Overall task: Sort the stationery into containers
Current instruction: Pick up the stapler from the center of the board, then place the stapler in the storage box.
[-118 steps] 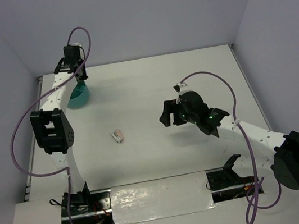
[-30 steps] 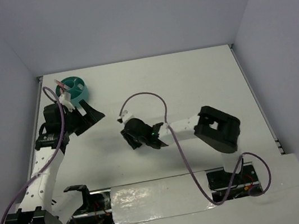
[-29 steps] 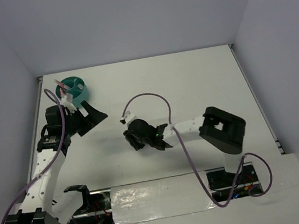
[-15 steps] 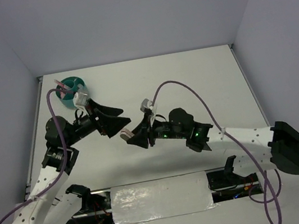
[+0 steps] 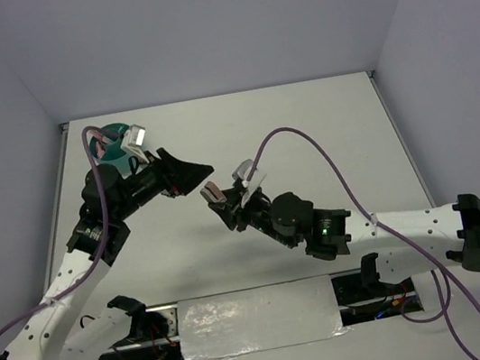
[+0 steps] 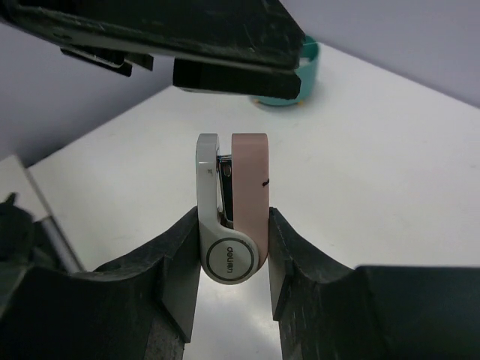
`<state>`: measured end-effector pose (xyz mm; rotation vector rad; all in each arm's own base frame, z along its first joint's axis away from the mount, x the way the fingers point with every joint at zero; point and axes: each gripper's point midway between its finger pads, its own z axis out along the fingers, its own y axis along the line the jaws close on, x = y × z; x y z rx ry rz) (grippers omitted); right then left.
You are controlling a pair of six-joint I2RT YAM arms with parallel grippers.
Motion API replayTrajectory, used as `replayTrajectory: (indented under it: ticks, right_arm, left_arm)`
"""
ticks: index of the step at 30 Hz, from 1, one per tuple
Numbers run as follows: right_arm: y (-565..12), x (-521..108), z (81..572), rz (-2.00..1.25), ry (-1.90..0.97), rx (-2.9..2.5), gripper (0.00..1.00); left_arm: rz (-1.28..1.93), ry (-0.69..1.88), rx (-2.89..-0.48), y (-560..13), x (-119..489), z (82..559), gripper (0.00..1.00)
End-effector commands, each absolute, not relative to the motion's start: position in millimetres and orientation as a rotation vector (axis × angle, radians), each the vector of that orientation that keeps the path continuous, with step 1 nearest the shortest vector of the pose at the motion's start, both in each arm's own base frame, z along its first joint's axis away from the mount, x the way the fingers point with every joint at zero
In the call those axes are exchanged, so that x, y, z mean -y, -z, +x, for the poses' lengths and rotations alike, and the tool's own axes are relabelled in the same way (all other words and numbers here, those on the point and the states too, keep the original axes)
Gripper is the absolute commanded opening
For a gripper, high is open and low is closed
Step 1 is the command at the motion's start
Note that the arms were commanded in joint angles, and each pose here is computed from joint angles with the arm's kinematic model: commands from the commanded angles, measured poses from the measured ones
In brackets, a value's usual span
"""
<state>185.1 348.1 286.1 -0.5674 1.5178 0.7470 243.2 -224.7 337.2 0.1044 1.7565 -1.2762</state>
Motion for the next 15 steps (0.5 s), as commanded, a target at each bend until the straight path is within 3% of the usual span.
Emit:
replayTrajectory:
  ticks: [1, 5, 11, 15]
  right_arm:
    - [-313.9, -325.1, 210.5, -0.413, -0.483, -1.499, 0.0]
    - [-323.7, -318.7, 212.2, -0.357, -0.464, -1.485, 0.0]
    - [-328.8, -315.1, 220.2, -0.308, -0.405, -1.505, 0.0]
    - [-332.9, -312.4, 219.2, -0.291, -0.424, -1.495, 0.0]
  left_arm:
    - [0.087, 1.299, -1.708, -367.0, 234.4, 247.1, 0.9]
    - [0.124, 1.259, -1.735, -362.4, 245.5, 248.1, 0.86]
    - [0.201, 1.288, -1.768, -349.0, 267.0, 239.0, 0.7]
    - [0.204, 1.243, -1.797, -340.6, 270.4, 243.0, 0.67]
